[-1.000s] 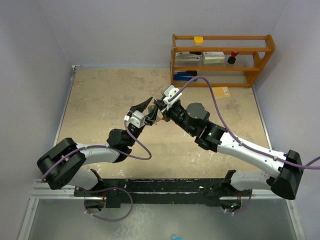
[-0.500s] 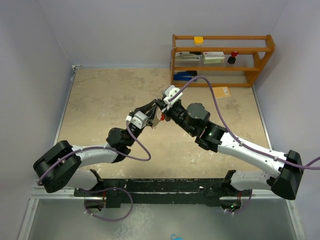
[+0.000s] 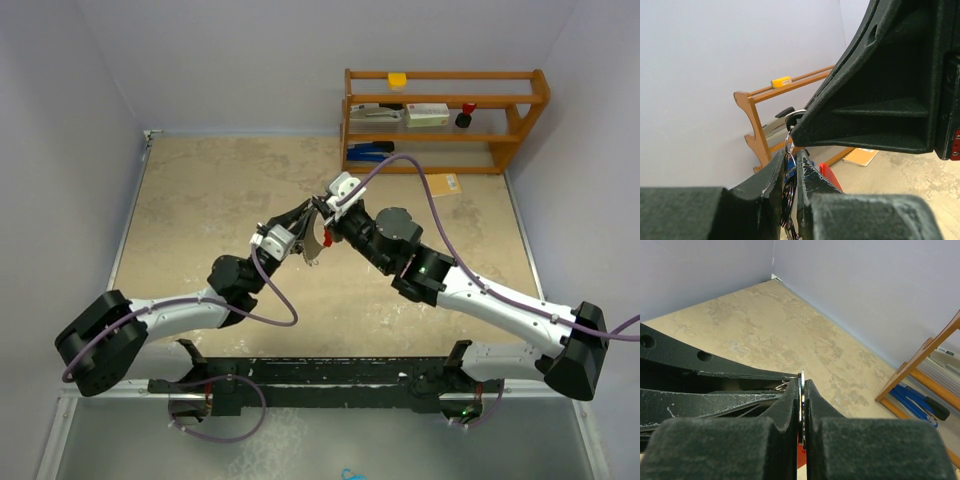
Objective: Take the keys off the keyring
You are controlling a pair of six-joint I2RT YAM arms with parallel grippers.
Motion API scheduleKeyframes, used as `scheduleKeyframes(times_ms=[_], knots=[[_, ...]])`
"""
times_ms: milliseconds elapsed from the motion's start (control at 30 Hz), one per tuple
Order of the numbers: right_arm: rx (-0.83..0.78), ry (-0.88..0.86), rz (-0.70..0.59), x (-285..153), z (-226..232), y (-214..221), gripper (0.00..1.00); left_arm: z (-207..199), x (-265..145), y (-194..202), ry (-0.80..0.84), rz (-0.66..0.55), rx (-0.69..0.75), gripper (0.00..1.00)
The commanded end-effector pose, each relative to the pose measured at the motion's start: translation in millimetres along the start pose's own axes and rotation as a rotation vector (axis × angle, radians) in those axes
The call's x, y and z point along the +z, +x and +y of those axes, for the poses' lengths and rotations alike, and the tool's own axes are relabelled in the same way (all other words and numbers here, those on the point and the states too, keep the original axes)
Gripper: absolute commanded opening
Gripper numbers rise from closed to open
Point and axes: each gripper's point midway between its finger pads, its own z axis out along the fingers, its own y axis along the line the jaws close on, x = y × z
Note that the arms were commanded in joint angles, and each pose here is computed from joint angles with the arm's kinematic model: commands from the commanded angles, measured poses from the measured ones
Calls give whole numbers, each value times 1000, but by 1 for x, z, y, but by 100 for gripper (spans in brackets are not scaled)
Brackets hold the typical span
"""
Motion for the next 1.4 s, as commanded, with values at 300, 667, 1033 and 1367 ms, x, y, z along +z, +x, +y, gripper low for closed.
scheduleKeyframes(times_ms=[300,667,1033,1367], knots=[[-84,268,-117,-19,-58,-44,0,11,-16,-25,23,-6,153,0],[-137,377,-67,-21,-75,-30,0,24,-28,-65,0,-92,180,0],[-127,323,-78,-19,-67,-33,0,19,2,-62,-15,-88,73,9],[-124,317,-83,-19,-66,-34,0,-14,21,-73,136,-104,-97,42]])
